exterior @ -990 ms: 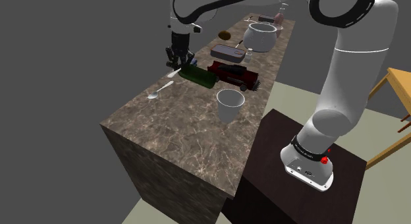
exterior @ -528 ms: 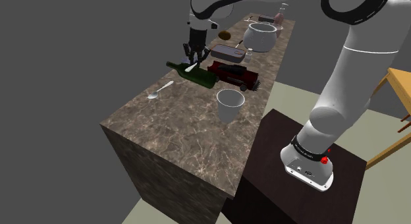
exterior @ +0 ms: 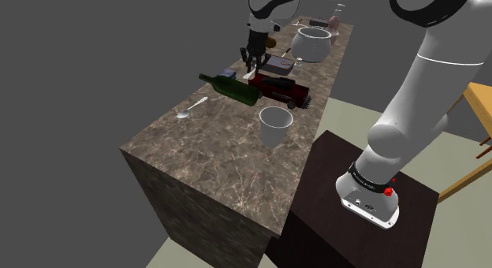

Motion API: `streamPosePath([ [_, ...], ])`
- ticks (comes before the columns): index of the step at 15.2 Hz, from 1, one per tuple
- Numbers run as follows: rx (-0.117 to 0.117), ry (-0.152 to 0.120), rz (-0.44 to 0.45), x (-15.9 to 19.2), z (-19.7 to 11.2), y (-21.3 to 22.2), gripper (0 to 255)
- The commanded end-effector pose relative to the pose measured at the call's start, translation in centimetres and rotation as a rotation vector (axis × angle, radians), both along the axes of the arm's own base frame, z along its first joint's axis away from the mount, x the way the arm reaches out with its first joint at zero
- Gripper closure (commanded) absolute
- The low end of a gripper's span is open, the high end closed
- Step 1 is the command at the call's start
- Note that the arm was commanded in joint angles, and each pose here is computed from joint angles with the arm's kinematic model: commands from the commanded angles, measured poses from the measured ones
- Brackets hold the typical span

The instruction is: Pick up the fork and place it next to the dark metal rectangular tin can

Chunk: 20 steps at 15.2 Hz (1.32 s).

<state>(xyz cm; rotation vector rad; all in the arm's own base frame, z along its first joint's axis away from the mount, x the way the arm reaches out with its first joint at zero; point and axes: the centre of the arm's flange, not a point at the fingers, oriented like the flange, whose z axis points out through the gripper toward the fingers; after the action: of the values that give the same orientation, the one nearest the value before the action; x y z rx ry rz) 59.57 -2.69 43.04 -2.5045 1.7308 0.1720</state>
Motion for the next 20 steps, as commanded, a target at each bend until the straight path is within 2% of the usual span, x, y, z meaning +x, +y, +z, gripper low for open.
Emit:
streamPosePath([
  [1,0.0,0.0,0.001,-0.6,0.1,-2.7,255],
  [20,0.0,0.0,0.001,-3.7,0.1,-27.6,255],
])
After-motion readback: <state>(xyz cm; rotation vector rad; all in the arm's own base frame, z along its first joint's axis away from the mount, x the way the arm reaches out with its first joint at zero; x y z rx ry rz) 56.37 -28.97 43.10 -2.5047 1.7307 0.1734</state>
